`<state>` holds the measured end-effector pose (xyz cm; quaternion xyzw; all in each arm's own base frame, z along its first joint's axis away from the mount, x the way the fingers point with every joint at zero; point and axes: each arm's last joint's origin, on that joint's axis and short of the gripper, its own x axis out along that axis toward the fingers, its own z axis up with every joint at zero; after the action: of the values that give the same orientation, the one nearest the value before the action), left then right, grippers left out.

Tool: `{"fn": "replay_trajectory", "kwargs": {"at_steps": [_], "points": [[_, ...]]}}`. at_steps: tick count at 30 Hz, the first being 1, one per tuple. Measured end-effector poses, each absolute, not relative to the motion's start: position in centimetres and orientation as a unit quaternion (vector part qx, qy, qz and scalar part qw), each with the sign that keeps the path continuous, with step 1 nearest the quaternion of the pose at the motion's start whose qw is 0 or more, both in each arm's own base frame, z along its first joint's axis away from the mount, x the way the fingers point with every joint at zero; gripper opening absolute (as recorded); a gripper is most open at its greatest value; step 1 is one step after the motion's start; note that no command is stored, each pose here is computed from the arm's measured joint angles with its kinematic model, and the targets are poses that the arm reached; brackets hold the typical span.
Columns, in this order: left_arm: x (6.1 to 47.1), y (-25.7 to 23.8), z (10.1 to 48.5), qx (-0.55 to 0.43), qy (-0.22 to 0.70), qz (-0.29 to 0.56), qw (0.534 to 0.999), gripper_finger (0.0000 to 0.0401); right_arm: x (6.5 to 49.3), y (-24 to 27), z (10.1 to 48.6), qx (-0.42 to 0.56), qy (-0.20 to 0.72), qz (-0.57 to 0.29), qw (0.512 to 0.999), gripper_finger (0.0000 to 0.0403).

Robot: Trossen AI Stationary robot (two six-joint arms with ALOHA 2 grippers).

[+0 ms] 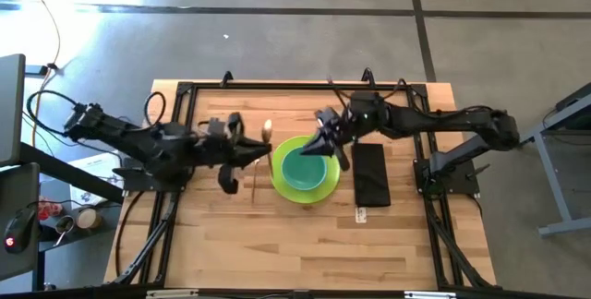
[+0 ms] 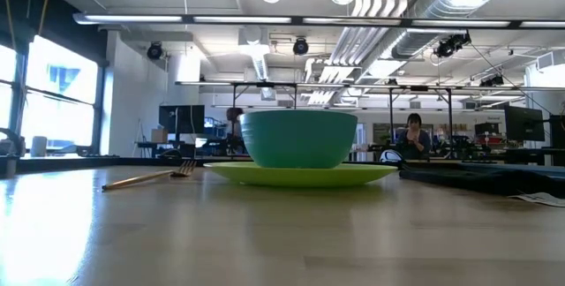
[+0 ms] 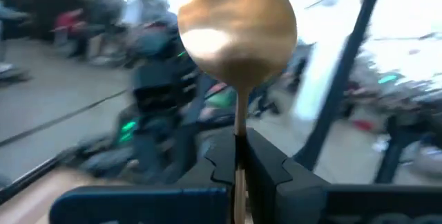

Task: Set table place
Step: Put the gold spoon into the blue bowl

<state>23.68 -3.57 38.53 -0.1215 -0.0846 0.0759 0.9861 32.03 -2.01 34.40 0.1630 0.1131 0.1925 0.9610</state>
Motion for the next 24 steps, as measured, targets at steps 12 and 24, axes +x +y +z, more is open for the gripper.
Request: {"fn": "replay_trajectory", "kwargs": {"at_steps": [12,24], "points": [[26.9,6.8,32.4,-0.187,-0.171,-0.046,0.966,0.0000,33.0,-3.3,33.6,0.211,0.118,0.219,0.945,0.0000],[28.1,8.1,31.9,-0.187,-0.181,-0.073,0.963,0.0000,32.8,-3.8,32.4,0.212,0.166,0.142,0.953,0.0009]]}}
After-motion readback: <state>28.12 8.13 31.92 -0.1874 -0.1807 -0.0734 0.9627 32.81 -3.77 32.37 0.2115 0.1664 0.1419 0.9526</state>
